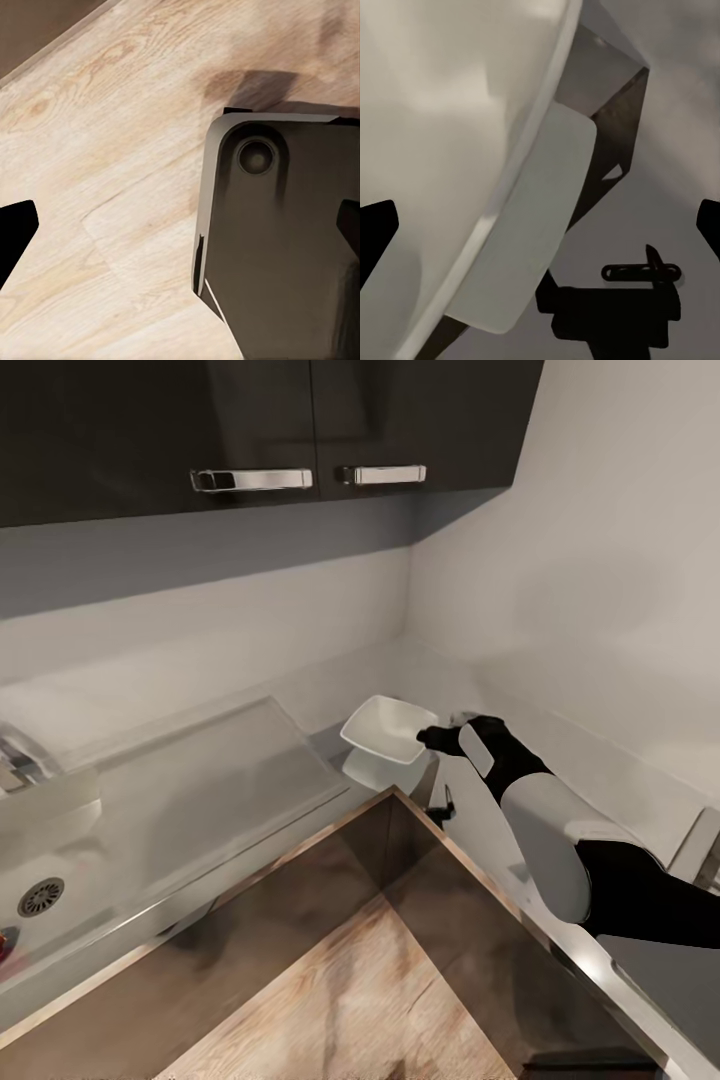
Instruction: In the kitchen, take the Vidalia onion out of the sink, dice it on the chopping board with the paring knife, put the diced onion into the bowl on the countertop, then place both the paring knife and the chopping board into the sink.
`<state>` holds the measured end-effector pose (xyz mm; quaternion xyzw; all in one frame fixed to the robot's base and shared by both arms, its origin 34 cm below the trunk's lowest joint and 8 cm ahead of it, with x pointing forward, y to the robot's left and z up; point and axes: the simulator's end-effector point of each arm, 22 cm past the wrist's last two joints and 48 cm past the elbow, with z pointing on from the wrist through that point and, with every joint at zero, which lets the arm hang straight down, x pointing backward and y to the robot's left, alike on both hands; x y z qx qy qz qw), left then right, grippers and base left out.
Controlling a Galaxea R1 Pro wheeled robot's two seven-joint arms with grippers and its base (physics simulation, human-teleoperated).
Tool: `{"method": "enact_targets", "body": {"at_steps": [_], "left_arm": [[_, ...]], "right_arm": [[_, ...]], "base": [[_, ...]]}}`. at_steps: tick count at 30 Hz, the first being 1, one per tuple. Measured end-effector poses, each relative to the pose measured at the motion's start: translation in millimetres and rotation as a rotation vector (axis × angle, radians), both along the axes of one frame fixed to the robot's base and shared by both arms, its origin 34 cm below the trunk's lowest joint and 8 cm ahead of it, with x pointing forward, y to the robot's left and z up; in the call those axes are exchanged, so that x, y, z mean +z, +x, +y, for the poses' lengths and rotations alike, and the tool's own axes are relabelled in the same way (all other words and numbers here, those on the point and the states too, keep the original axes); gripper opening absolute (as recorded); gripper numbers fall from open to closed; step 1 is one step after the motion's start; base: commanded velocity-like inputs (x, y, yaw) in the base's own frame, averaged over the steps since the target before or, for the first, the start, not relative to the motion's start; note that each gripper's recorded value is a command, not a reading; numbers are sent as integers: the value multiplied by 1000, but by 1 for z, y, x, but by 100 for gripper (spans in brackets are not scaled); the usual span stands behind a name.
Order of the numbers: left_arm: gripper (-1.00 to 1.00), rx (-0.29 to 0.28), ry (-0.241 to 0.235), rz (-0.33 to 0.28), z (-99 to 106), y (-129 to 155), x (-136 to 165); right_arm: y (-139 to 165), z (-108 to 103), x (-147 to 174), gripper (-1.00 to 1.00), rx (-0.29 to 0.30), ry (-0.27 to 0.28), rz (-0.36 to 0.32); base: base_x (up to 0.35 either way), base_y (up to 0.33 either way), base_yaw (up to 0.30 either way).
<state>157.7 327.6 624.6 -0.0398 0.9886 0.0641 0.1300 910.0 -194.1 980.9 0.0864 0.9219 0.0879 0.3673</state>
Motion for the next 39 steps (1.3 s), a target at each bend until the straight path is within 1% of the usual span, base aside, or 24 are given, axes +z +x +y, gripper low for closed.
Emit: {"method": "enact_targets", "body": {"at_steps": [15,39], "left_arm": [[100,0,0,23,0,-9,-1],[100,0,0,59,0,-22,-2]], "right_arm": [[-1,0,-19,100,0,0,24],[-3,1,-47,100,0,1,59]], "base": [[51,35,0],[2,1,0]]}}
